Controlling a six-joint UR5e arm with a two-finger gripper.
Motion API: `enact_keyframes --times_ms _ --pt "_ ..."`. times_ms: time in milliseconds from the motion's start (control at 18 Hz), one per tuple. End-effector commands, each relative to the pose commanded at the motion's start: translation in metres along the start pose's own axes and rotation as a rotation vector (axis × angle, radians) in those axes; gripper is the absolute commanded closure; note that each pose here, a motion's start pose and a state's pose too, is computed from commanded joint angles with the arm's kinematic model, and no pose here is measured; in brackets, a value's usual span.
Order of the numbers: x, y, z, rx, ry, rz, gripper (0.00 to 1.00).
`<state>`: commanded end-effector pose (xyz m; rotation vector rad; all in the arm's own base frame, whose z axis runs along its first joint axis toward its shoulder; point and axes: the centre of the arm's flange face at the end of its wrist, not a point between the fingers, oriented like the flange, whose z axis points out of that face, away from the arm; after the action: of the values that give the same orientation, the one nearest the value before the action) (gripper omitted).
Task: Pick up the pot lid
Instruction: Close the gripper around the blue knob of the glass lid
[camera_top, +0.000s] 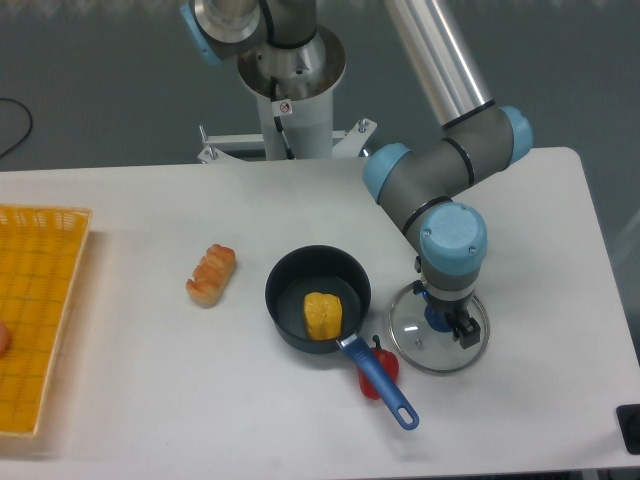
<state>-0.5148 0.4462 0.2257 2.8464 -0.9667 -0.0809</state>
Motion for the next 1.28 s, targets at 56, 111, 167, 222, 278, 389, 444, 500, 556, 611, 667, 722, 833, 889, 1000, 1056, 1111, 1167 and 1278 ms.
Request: enact_keyframes --times_ms 56,111,167,222,278,389,444,500,556,611,667,722,833,889,1000,1056,1111,1167,1278 --pt "-0.002 0.0 0.003 0.0 0.002 0.0 0.0" --pt "-0.002 -0.001 0.005 0.0 0.003 0.002 0.0" --pt "-0.001 -0.001 0.006 0.0 0.003 0.002 0.0" --pt "-0.001 -0.001 0.008 0.001 0.006 0.002 0.0" --pt "-0.001 -0.001 0.008 0.001 0.006 0.001 0.0" --pt "-0.001 -0.001 0.009 0.001 0.009 0.001 0.0" --pt "-0.001 -0.001 0.01 0.001 0.011 0.002 0.0" --pt "-0.001 -0.001 0.01 0.001 0.011 0.002 0.0" --pt "-0.001 -0.001 0.01 0.001 0.011 0.003 0.0" --pt "0.0 -0.001 0.011 0.0 0.012 0.003 0.0" --pt "0.0 -0.002 0.012 0.0 0.015 0.004 0.01" --pt "0.0 -0.002 0.013 -0.001 0.017 0.004 0.04" --pt "0.0 -0.003 0.013 -0.001 0.017 0.001 0.07" --pt "0.0 -0.002 0.013 -0.001 0.017 0.001 0.07" --pt "0.0 -0.002 0.013 -0.001 0.017 0.001 0.07" --pt "0.0 -0.002 0.013 -0.001 0.017 0.001 0.08" --pt "0.0 -0.002 0.013 -0.001 0.017 0.001 0.08" --pt "0.0 -0.002 0.014 -0.001 0.018 0.001 0.08" --pt "0.0 -0.002 0.013 -0.001 0.017 -0.002 0.14"
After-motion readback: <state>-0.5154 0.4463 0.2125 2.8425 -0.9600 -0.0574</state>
